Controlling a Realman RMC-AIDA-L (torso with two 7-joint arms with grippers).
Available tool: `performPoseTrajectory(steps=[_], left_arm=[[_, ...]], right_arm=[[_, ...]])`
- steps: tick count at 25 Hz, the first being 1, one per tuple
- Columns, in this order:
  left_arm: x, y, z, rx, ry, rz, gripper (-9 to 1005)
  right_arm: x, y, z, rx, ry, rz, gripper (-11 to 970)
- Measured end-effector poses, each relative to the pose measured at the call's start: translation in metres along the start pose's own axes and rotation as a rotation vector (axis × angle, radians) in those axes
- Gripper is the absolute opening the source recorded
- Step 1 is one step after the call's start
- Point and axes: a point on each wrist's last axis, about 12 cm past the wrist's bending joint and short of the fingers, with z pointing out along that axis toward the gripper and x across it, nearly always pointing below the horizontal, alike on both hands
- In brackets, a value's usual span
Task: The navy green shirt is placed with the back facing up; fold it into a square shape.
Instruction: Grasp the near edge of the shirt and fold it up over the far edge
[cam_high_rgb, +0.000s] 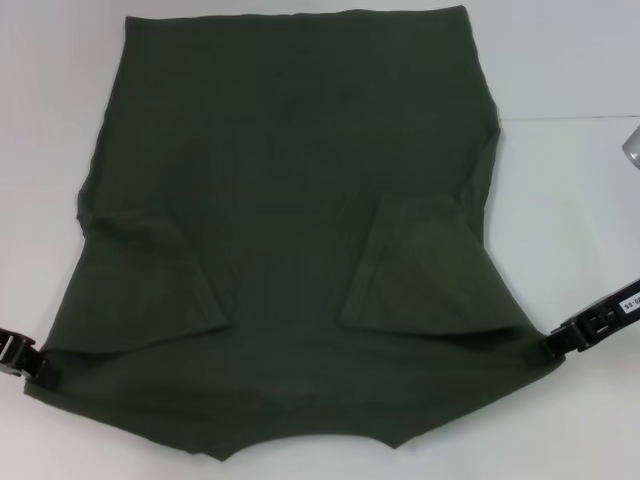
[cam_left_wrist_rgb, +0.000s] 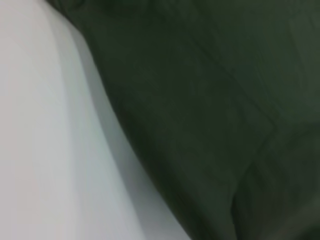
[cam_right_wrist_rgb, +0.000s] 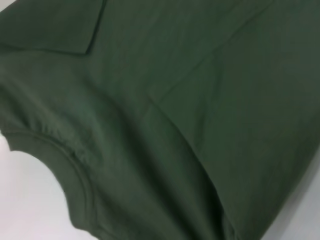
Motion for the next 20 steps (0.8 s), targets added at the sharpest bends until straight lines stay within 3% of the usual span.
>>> performPoseTrajectory(steps=[10,20], left_arm=[[0.003,-0.006,-0.001,0.05,0.035,0.044,38],[0.011,-0.015,-0.003,0.152,0.06,0.194,37]], right_arm=[[0.005,0.0,-0.003,-0.019,0.017,-0.023,76],[0.016,0.001,-0.005,-0.061,0.025,-0.064,76]])
